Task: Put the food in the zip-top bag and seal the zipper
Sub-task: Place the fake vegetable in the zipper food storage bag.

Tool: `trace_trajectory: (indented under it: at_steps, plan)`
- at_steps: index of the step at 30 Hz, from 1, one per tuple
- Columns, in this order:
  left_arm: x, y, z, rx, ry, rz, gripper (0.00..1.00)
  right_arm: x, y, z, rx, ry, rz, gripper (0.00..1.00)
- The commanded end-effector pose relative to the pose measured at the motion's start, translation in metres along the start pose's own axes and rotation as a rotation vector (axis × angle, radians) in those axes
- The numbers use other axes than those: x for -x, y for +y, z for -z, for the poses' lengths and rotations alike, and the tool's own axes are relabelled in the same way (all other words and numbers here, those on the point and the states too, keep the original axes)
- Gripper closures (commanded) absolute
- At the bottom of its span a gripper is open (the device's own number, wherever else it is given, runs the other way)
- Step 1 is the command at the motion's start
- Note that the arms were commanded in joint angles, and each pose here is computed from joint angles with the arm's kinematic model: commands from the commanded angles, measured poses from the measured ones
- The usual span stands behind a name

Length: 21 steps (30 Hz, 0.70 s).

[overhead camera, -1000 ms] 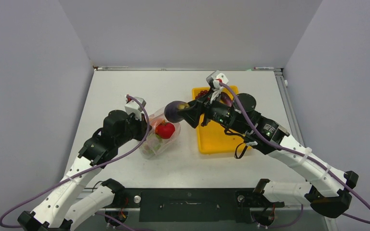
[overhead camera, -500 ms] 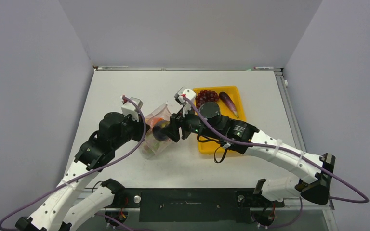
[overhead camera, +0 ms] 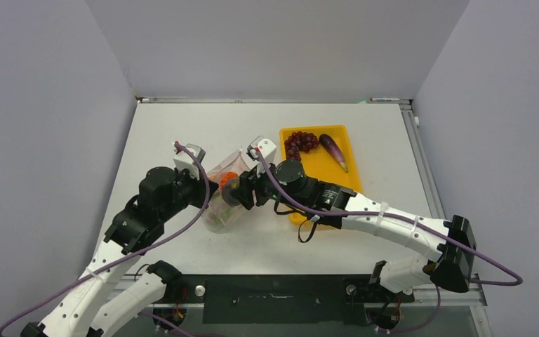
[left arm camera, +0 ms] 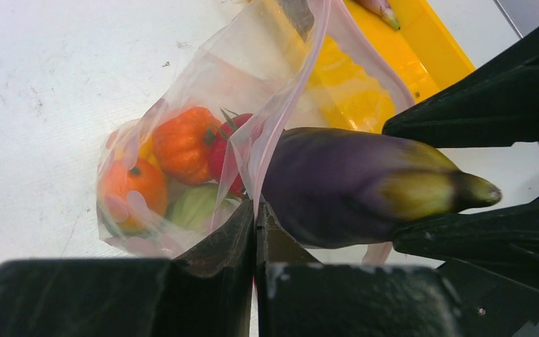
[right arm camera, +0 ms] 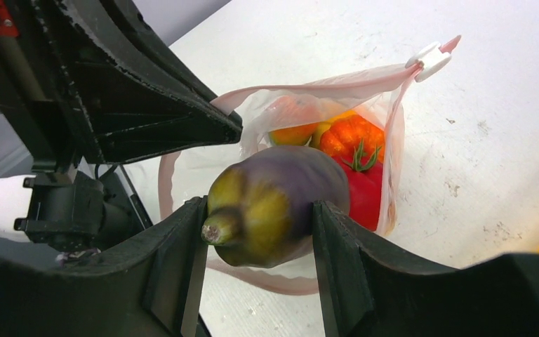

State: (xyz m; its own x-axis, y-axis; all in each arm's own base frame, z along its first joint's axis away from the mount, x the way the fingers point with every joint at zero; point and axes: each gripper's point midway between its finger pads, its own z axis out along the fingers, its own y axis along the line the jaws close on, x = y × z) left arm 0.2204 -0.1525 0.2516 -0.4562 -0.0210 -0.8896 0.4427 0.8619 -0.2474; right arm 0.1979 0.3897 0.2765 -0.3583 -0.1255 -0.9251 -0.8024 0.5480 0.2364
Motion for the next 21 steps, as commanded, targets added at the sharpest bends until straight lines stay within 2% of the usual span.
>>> trace_trajectory:
  at_steps: [1, 8, 21]
  plan:
    - [0.013, -0.008, 0.001, -0.039, -0.052, -0.016, 1.0, 0.025, 0.004, -0.015, 0.008, -0.136, -0.029, 0.85]
    - [0.013, -0.007, 0.0, -0.035, -0.049, -0.015, 1.0, 0.025, 0.004, -0.034, 0.014, -0.191, -0.036, 0.87]
    - [0.013, -0.006, 0.0, -0.028, -0.045, -0.015, 1.0, 0.008, -0.021, -0.065, -0.081, -0.265, -0.037, 0.87]
